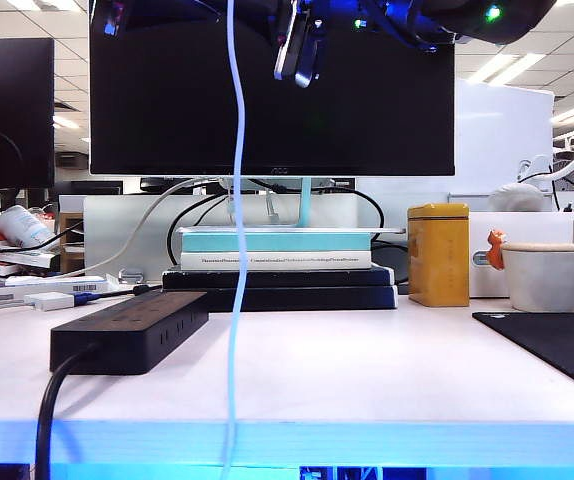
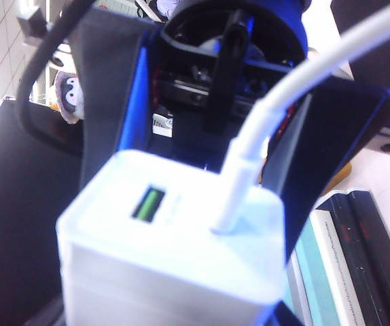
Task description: Plug the white charger into the left socket.
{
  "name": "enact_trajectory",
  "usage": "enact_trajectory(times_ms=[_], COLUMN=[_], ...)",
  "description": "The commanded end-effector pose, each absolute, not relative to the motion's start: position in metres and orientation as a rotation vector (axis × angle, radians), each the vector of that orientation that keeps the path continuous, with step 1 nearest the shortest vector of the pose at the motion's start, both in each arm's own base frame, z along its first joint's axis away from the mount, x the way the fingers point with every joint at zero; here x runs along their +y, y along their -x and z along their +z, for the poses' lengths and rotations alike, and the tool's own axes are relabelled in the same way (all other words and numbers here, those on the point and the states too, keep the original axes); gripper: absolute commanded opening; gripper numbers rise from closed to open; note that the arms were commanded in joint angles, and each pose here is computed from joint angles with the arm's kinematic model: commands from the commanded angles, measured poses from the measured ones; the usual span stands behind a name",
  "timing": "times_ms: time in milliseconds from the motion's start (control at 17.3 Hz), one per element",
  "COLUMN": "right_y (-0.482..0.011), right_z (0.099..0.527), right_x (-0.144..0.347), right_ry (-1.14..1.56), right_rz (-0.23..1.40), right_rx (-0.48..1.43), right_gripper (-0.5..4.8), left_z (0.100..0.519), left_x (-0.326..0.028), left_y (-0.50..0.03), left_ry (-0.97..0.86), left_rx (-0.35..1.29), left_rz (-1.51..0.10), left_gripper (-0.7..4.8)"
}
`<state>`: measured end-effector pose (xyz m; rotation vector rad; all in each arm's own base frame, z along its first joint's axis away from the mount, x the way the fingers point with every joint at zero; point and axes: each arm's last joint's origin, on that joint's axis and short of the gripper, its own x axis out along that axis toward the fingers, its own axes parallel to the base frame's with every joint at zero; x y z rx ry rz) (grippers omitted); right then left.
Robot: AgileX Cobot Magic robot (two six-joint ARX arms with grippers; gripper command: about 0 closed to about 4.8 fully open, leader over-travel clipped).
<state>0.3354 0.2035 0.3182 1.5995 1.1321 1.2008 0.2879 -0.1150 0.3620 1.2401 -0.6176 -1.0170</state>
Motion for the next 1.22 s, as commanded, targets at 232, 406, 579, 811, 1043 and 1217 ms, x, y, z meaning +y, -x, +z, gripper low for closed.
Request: enact_trajectory(times_ms=[232, 406, 579, 811, 1043, 1217], right_y=[-0.334, -0.332, -0.331, -0.331, -0.335, -0.337], right_z=[0.326, 0.33, 0.332, 0.334, 0.334, 0.336], right_x=[0.202, 0.201, 0.2, 0.198, 0.187, 0.176], right_ry=[-1.616, -1.565, -1.472, -1.375, -1.192, -1.128], right_rz=[1.225, 1.283, 1.347, 1.398, 1.463, 1.496], right_rx=[1.103, 1.034, 0.919, 0.822, 0.732, 0.689], right_gripper=[0.82, 3.45, 4.79, 4.79, 4.79, 4.79], left_z=[0.362, 0.362, 0.363, 0.363, 0.362, 0.362], left_x=[-0.115, -0.115, -0.116, -0.116, -0.116, -0.112], left_y=[-0.286, -0.286, -0.286, -0.285, -0.285, -0.288], left_ry=[-1.191, -1.166, -1.103, -0.935, -0.765, -0.69], left_rx=[-0.6, -0.585, -0.555, -0.472, -0.351, -0.294], left_rz=[-1.051, -1.058, -1.081, -1.141, -1.164, -1.162], left_gripper=[2.31, 1.8, 1.79, 1.79, 1.79, 1.79])
